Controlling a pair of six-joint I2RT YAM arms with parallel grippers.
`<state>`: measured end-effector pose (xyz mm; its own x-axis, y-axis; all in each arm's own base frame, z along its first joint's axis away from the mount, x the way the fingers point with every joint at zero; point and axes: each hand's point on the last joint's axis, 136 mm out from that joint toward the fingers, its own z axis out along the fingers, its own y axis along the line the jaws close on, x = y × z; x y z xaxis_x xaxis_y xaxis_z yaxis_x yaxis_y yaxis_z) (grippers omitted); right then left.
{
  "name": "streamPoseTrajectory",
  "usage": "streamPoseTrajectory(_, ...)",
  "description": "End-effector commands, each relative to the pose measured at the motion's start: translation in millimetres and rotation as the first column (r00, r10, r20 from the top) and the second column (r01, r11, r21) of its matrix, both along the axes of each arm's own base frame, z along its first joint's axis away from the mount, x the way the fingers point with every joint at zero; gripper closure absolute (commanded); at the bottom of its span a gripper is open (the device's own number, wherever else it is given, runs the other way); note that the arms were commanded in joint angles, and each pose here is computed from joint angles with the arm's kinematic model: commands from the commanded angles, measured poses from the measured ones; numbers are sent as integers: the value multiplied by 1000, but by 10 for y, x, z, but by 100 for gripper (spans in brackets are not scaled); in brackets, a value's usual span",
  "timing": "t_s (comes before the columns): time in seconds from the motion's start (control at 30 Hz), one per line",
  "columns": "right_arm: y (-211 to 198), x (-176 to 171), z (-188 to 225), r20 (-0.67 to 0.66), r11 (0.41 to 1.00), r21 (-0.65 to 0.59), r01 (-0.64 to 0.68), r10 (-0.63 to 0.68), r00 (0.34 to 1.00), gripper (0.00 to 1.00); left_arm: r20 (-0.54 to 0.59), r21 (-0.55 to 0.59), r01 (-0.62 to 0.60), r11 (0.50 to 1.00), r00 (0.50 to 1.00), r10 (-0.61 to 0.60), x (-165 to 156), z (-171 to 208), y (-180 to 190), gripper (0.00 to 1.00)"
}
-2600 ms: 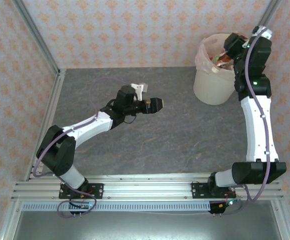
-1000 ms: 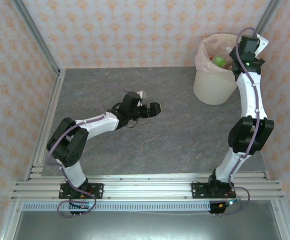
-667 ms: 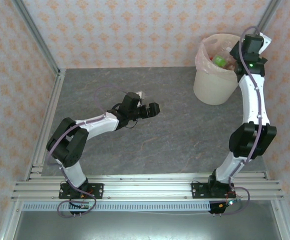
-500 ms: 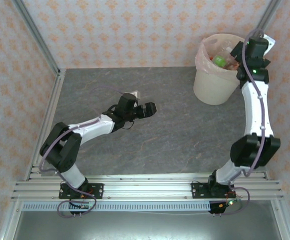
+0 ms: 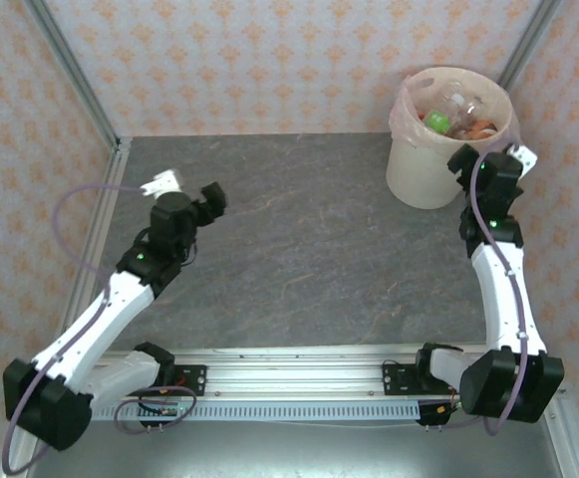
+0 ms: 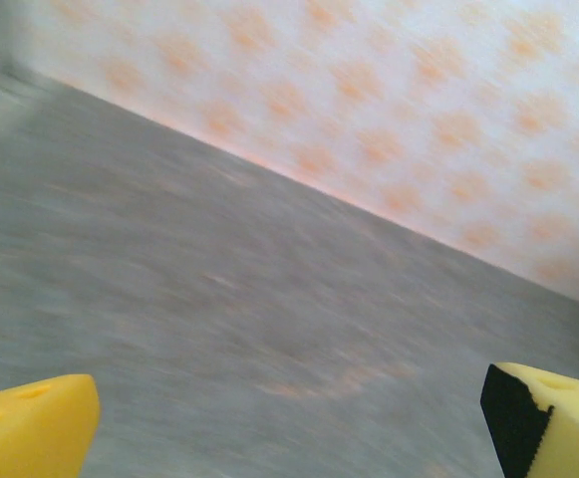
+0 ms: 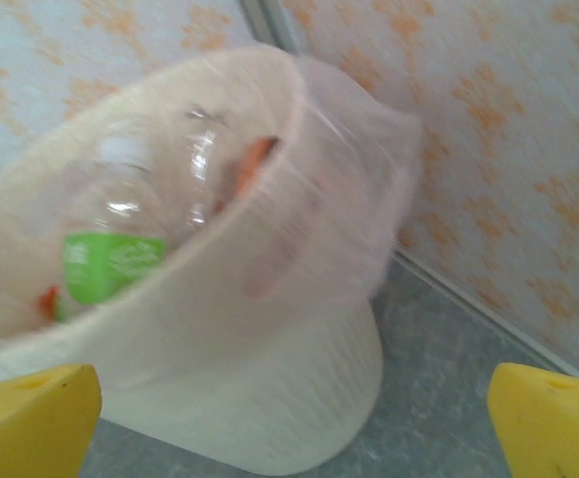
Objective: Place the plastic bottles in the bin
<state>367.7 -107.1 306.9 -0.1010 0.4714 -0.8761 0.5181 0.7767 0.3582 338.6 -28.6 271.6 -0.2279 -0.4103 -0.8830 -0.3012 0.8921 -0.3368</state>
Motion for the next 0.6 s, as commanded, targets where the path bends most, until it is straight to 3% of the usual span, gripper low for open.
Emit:
streamPoseTrajectory(0.0, -169, -129, -188, 40, 992, 28, 125, -126, 991, 1, -90, 325, -301, 896, 934, 347, -487, -170, 868, 0)
streamPoseTrajectory(0.2, -173, -187, -1037, -62, 985, 75, 158, -153, 986, 1, -142, 377, -379, 845, 878, 457, -780, -622, 1306, 0)
streamPoseTrajectory(0.3, -160, -168, -1440, -117, 986, 71, 148, -139, 983, 1, -145, 396, -331, 856, 898, 414, -711, -938, 1297, 0)
streamPoseTrajectory(0.47, -26, 4, -1982, -279, 999, 41, 15, -3, 960, 1, -160, 353, -332, 875, 900, 406, -633, -1295, 1354, 0)
streamPoseTrajectory(0.57, 40, 83, -2084, -256, 999, 31, -31, 38, 966, 1, -164, 341, -294, 893, 917, 365, -491, -1356, 1311, 0)
